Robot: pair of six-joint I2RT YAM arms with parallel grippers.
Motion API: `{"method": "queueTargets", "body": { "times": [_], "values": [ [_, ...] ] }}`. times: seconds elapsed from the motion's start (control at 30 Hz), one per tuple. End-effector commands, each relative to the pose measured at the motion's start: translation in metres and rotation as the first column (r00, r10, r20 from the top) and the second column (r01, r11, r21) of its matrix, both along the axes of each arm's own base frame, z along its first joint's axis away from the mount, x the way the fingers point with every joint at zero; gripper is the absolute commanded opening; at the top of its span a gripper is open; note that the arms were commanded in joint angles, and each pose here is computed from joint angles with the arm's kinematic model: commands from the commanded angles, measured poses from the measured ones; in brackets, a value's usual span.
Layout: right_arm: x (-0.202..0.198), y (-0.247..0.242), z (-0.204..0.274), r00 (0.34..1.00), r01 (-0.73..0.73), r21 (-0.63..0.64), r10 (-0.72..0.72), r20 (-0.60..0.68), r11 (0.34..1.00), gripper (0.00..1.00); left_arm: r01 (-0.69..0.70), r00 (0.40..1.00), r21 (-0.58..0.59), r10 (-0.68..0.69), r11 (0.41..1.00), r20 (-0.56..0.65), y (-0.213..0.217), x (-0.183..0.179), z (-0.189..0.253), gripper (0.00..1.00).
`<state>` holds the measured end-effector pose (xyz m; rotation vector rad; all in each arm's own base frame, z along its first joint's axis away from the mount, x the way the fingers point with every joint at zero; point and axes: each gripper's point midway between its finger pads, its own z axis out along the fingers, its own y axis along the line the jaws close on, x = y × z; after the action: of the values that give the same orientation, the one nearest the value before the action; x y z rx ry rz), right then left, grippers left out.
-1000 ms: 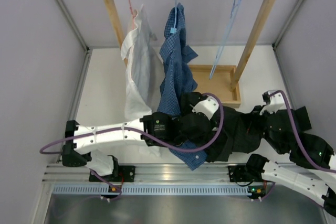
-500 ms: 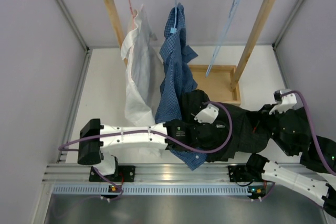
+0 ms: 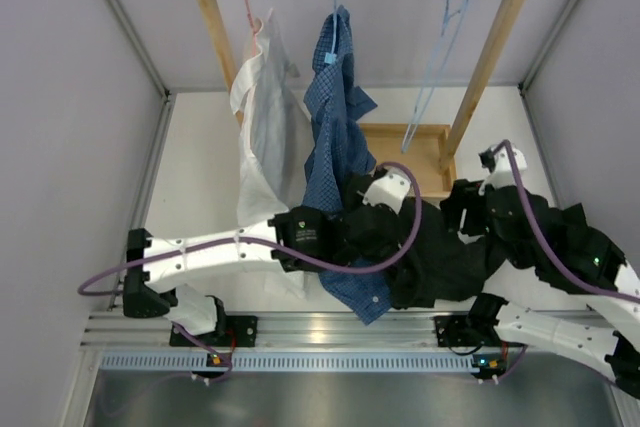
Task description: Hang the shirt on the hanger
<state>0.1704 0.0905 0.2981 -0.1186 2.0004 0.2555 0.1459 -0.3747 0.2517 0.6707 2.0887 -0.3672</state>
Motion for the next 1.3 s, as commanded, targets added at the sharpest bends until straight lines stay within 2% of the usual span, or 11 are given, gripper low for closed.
{"method": "queueTargets", "body": {
  "times": [0.0,0.13,0.33,0.47,0.63,0.77,0.87,0.9,0.93,1.07,1.27],
  "values": [
    [0.006,0.007,0.019,1.0,-0.025,-0.045,0.025,-0.009,0.999,0.63,0.026,1.0,-0.139,-0.027,0.99,-0.003,0.01,0.013,0.059,0.0],
    [-0.026,0.067,0.058,0.878,-0.466,0.075,0.45,0.166,0.882,0.66,0.08,0.993,-0.141,-0.091,0.987,-0.076,0.012,0.017,0.054,0.0],
    [-0.038,0.114,-0.005,0.756,-0.655,0.043,0.654,0.029,0.755,0.66,0.093,0.99,-0.159,-0.108,0.983,-0.089,0.01,0.017,0.058,0.0],
    [-0.037,0.135,0.0,0.721,-0.692,0.099,0.683,0.114,0.715,0.6,0.107,0.987,-0.164,-0.125,0.981,-0.104,0.007,0.019,0.059,0.0],
    [-0.005,0.129,-0.012,0.807,-0.585,0.018,0.58,0.107,0.811,0.56,0.129,0.982,-0.185,-0.151,0.974,-0.114,0.006,0.013,0.064,0.0],
    [0.011,0.122,-0.007,0.851,-0.511,-0.008,0.508,0.132,0.859,0.0,0.129,0.983,-0.187,-0.15,0.974,-0.104,0.008,0.014,0.067,0.0],
    [0.016,0.114,-0.001,0.876,-0.463,-0.004,0.459,0.147,0.886,0.0,0.145,0.982,-0.171,-0.163,0.974,-0.096,0.006,0.015,0.064,0.06],
    [0.013,0.113,0.002,0.874,-0.47,0.001,0.465,0.142,0.883,0.0,0.155,0.98,-0.163,-0.172,0.974,-0.096,0.005,0.014,0.061,0.3],
    [0.011,0.114,0.002,0.87,-0.478,0.003,0.474,0.135,0.878,0.0,0.163,0.979,-0.152,-0.178,0.975,-0.096,0.003,0.014,0.056,0.34],
    [0.011,0.109,0.003,0.888,-0.452,0.01,0.449,0.1,0.892,0.0,0.163,0.983,-0.152,-0.173,0.975,-0.056,-0.01,0.021,0.041,0.37],
    [0.017,0.1,0.001,0.935,-0.355,0.021,0.354,0.028,0.935,0.0,0.089,0.99,-0.062,-0.082,0.994,0.111,-0.018,0.018,0.031,0.27]
  ]
}}
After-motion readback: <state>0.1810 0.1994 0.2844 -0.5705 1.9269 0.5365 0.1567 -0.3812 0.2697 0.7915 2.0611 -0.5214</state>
